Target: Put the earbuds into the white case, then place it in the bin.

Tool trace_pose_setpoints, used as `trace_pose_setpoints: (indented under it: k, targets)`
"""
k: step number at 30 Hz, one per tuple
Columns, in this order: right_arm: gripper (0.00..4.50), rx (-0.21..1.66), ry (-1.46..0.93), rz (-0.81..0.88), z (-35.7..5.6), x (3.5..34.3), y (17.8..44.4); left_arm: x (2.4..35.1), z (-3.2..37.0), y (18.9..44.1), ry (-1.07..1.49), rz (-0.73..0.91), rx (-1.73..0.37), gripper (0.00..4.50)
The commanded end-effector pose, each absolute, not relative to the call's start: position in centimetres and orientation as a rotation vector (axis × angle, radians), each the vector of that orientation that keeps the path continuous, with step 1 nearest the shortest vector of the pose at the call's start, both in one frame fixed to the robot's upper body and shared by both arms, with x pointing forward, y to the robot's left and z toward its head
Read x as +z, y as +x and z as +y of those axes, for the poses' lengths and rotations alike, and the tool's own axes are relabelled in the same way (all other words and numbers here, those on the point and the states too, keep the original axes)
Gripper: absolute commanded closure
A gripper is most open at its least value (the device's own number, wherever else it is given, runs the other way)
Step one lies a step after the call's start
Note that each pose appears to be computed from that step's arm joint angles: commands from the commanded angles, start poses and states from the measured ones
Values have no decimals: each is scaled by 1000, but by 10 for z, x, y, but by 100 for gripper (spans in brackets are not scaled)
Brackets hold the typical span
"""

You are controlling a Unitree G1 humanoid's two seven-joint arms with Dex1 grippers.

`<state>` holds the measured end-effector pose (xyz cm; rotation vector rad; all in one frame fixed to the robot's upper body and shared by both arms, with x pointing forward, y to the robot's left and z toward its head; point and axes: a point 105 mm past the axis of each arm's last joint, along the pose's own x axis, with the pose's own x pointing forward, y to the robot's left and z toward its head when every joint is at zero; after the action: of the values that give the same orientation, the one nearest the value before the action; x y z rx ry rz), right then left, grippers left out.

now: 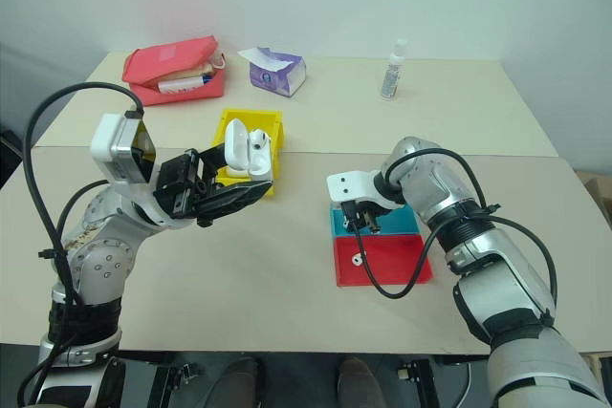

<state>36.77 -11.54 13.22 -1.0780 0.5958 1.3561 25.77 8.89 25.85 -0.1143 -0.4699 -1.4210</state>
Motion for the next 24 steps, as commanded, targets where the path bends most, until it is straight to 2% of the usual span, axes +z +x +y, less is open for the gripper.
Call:
trace_pose_setpoints:
  k: [1, 6, 8, 14, 19, 24]
  targets:
    - [384, 1236, -969, 502, -126, 164, 374, 267, 87, 249, -96, -511, -1448, 171]
    - [384, 1112, -611, 303, -140, 216, 361, 268, 86, 255, -111, -518, -1470, 171]
    - [384, 1101, -454, 142, -142, 236, 349, 268, 85, 258, -120, -518, -1484, 171]
    - [384, 1224, 94, -203, -142, 290, 290, 265, 80, 267, -144, -512, -1540, 171]
    - [384, 1339, 296, -330, -118, 309, 251, 264, 73, 273, -173, -500, -1574, 171]
    - [384, 1375, 321, -311, -82, 309, 233, 263, 68, 275, -180, -493, -1603, 171]
